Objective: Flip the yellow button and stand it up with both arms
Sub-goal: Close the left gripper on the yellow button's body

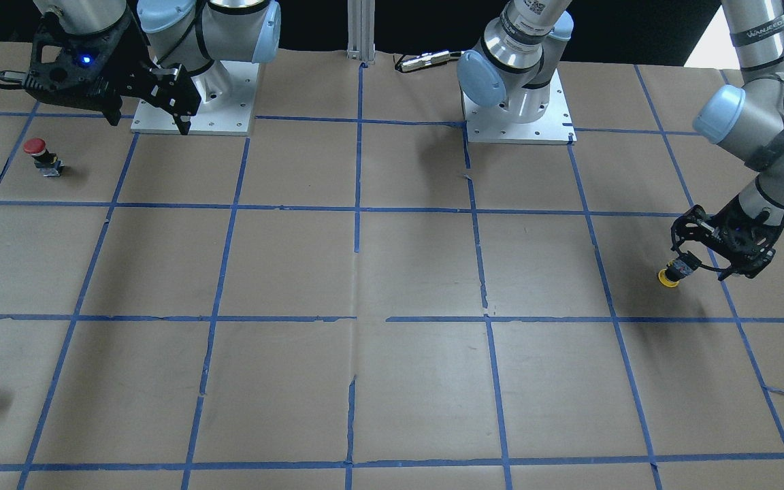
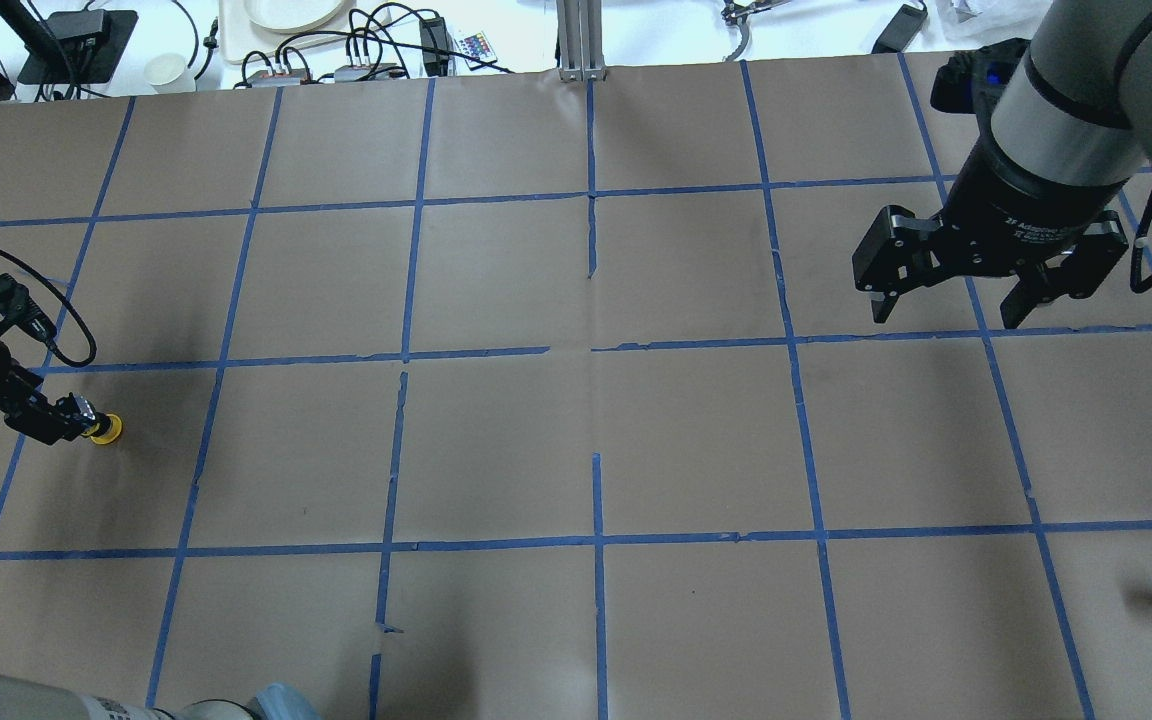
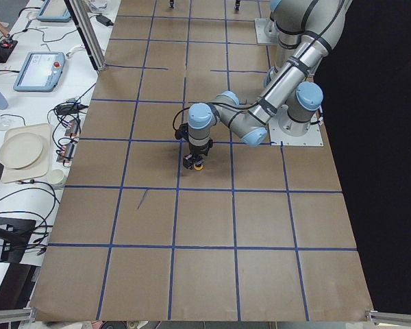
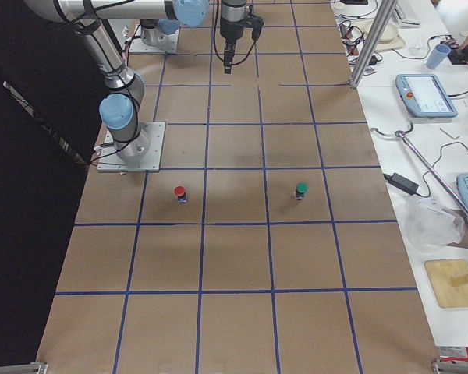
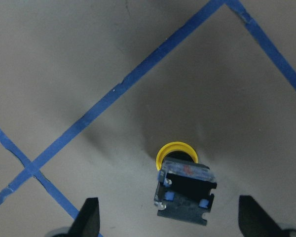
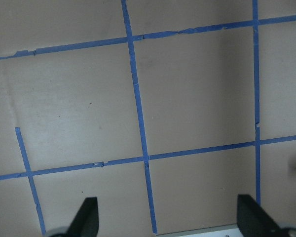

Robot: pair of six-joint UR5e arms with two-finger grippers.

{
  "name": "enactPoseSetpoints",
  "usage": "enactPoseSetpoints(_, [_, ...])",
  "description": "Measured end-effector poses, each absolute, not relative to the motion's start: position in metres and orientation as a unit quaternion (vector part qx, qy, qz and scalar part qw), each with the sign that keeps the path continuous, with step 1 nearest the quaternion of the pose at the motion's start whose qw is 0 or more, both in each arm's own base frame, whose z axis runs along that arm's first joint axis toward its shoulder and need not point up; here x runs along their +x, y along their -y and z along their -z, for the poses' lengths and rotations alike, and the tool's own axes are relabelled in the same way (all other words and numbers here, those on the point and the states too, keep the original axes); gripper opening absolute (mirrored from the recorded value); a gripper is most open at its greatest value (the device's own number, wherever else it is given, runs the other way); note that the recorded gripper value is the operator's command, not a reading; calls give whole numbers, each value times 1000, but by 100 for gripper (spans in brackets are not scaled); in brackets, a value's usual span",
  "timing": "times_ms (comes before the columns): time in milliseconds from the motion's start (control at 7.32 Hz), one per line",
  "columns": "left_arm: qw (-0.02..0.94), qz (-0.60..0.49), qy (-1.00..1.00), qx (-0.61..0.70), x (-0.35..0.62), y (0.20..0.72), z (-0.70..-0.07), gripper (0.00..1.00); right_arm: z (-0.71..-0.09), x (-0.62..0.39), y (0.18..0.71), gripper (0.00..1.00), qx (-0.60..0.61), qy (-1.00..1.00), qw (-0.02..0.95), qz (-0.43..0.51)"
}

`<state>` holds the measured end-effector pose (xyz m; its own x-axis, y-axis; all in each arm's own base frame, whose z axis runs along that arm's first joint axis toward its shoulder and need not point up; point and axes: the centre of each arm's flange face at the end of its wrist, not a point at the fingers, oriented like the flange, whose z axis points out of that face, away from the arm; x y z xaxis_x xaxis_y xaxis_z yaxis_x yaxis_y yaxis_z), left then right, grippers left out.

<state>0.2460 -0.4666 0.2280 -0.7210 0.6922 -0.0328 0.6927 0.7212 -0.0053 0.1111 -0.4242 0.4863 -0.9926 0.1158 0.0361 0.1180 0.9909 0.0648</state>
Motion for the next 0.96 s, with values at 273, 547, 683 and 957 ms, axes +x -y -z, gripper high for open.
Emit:
enactPoseSetpoints(273, [16, 9, -921, 389, 241, 467, -231, 92, -486, 111, 424, 100, -58, 998, 16, 35])
enactPoseSetpoints(547, [18, 10, -905, 425, 239, 467, -233, 92, -490, 110, 423, 100, -37, 999, 13, 31])
enactPoseSetpoints(683, [18, 11, -899, 437, 239, 467, -233, 92, -493, 111, 421, 100, -30, 999, 14, 27])
enactPoseSetpoints(957, [13, 20, -896, 443, 236, 467, -232, 86, -496, 113, 418, 100, -28, 999, 12, 23])
